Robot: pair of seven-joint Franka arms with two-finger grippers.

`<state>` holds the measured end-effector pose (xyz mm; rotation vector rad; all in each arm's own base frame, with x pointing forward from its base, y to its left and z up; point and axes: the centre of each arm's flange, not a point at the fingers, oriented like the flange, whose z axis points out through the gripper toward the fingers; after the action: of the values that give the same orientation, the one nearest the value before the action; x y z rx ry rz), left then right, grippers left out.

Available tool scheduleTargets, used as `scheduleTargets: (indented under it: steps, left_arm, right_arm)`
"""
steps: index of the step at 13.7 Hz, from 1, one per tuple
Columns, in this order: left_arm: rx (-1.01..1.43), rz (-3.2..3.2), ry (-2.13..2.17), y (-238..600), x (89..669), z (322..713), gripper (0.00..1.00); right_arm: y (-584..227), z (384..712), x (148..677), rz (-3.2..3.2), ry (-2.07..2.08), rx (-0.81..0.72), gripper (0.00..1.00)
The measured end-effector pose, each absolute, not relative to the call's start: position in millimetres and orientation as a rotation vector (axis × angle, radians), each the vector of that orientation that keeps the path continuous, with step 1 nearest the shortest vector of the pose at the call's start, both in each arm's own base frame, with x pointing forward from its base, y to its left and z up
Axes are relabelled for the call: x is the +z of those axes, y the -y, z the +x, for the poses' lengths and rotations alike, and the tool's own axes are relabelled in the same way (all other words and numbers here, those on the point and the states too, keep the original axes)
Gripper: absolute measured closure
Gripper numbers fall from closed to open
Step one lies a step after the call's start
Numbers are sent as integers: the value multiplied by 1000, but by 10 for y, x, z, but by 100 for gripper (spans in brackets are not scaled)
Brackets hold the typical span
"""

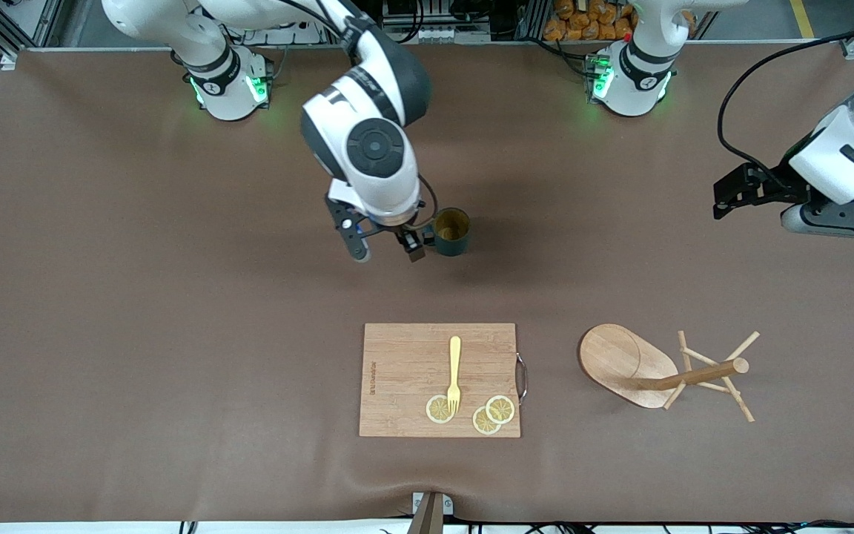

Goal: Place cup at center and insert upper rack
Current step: 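Release the mug at center with the right gripper while the left gripper approaches, then retract the right gripper while the left gripper moves above the mug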

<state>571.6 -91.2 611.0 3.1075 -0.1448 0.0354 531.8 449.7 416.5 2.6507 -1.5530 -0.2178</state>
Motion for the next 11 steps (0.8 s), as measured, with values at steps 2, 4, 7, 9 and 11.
scheduleTargets:
  steps: [2, 4, 7, 9, 11]
  left_arm:
    - [54, 3101, 92, 1201, 6034, 5706, 0]
    - [54, 3112, 73, 1576, 5924, 5688, 0]
    - [58, 3185, 80, 2154, 5713, 5613, 0]
    - [63, 3202, 61, 2489, 5581, 5554, 0]
    - [78, 3224, 37, 2767, 5456, 5497, 0]
  right_arm:
    - [-4169, 5466, 4365, 2687, 1490, -241, 0]
    - [-3776, 5625, 4492, 2751, 1396, -258, 0]
    - [-2945, 5916, 4604, 2868, 1197, -289, 0]
    - [-2372, 6065, 4699, 2909, 1122, -319, 0]
    - [-1818, 6171, 4796, 2957, 1038, -344, 0]
